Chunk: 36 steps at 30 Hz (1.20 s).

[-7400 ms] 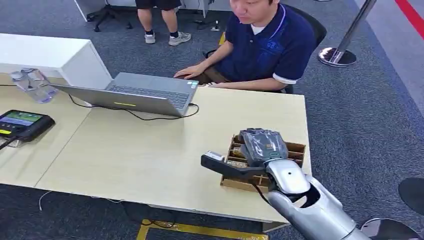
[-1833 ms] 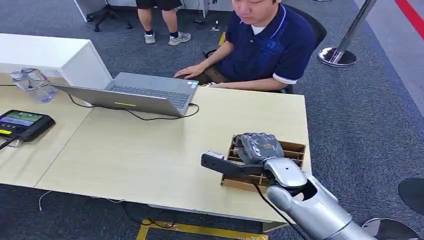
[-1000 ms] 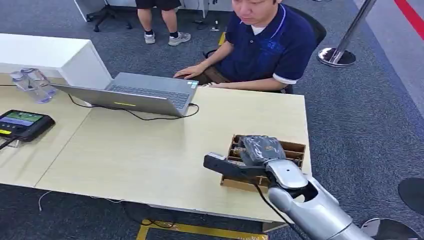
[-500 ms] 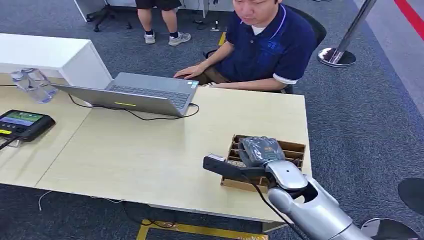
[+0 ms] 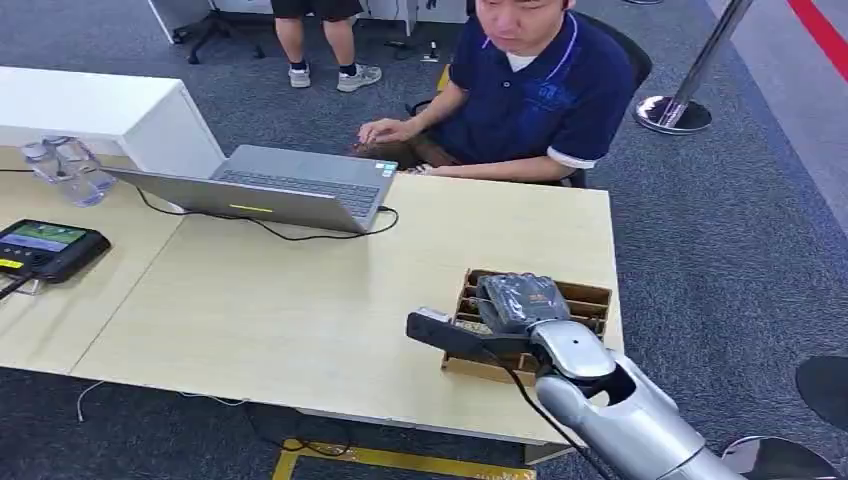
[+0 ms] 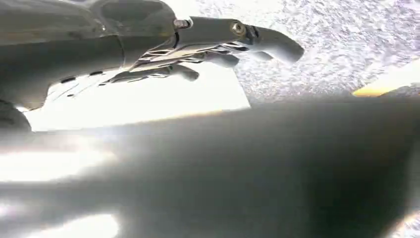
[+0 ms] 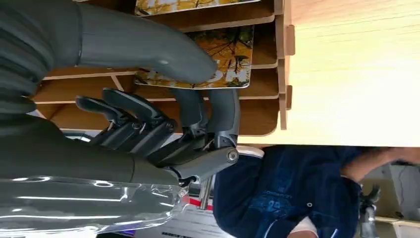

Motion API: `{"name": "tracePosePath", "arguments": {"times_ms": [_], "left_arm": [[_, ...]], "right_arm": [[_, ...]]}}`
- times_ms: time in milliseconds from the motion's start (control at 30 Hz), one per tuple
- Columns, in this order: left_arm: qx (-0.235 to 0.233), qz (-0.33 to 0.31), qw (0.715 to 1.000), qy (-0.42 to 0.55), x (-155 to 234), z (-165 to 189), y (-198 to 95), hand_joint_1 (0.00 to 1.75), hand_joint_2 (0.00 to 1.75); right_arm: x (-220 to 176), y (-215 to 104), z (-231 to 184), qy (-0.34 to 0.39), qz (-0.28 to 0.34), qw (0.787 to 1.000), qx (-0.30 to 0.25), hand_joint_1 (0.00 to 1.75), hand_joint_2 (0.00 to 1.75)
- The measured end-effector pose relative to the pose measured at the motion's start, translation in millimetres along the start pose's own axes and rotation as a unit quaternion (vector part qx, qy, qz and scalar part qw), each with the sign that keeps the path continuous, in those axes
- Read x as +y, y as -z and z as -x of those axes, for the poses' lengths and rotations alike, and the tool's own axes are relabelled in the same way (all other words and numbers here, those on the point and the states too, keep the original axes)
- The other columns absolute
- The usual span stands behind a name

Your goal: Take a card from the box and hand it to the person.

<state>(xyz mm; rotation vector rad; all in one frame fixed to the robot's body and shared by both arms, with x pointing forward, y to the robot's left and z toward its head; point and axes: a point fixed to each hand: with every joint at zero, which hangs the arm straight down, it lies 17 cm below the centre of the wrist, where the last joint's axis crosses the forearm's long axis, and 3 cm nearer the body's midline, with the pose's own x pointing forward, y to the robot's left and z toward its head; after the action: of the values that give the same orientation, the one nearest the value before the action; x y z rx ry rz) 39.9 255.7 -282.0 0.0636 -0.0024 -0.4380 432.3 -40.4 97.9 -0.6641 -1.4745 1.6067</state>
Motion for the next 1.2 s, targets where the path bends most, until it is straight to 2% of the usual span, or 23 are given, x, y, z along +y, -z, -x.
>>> {"name": "tracePosePath", "arguments": {"times_ms": [367, 967, 1200], "left_arm": [[-0.002, -0.004, 1.000, -0.011, 6.7, 1.3, 0.8, 0.00, 1.75], [-0.005, -0.006, 1.000, -0.005, 8.7, 1.0, 1.0, 0.00, 1.75], [-0.006, -0.005, 1.000, -0.002, 8.5, 1.2, 1.0, 0.00, 1.75]], "right_arm": [[-3.3, 0.2, -0.6, 0.003, 0.004, 1.000, -0.001, 1.75, 1.75], [-63.5, 0.5, 7.2, 0.021, 0.066, 0.998, 0.002, 1.75, 1.75], [-103.2, 0.0, 8.6, 0.047, 0.108, 0.993, -0.011, 1.75, 1.75]]}}
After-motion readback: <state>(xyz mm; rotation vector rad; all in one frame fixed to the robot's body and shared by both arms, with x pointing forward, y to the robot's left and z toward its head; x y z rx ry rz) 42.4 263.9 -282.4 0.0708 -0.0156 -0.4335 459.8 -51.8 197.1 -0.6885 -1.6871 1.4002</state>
